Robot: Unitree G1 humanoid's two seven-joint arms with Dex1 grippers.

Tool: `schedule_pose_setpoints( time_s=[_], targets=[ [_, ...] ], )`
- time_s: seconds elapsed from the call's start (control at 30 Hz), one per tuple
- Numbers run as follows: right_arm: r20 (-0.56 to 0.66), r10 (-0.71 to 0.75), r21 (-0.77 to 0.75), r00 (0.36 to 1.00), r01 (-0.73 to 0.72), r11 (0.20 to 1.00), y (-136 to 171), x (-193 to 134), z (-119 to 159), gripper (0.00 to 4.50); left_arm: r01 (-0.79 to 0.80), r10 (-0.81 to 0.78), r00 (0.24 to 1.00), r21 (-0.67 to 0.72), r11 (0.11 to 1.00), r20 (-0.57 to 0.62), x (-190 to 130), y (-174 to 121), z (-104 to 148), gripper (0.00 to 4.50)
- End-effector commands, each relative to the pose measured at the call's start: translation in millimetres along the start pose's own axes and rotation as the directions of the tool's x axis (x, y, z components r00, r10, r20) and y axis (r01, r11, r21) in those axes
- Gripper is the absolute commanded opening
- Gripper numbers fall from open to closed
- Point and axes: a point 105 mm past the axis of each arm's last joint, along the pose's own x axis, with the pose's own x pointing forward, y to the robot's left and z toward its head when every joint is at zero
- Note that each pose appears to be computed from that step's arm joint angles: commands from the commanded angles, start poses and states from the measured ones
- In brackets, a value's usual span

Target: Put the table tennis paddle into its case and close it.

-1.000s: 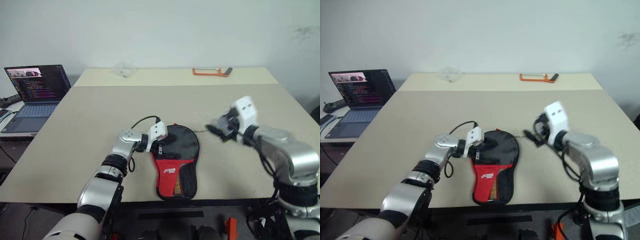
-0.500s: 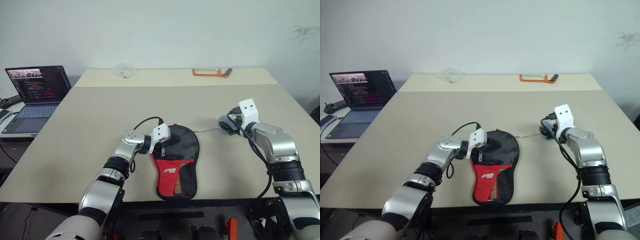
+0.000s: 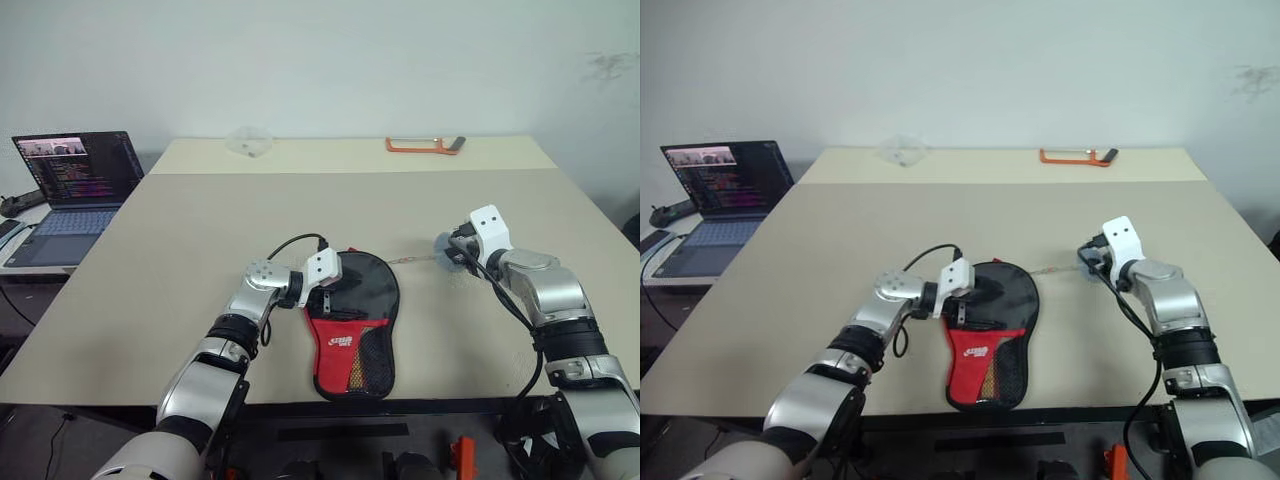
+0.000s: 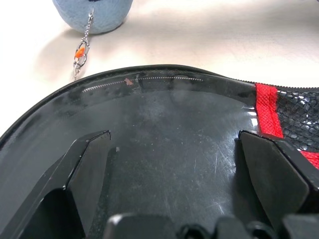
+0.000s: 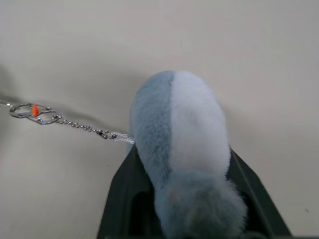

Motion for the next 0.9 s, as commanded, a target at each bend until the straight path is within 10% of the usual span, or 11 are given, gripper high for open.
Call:
schedule_pose_setpoints(
  time_s=[0.03, 0.9],
  targets=[
    [0.036, -0.048, -0.038, 0.998, 0.049, 0.998, -18, -31, 13, 0.55, 0.079, -0.095, 0.987, -0.116, 0.990, -0.133, 3, -30, -46, 4.50],
    [-0.294, 0.466, 0.202, 0.835, -0.422, 0.884, 133, -203, -99, 0.33, 0.017, -0.035, 0.991, -0.141, 0.990, -0.128, 60, -19, -20, 4.50]
  ],
)
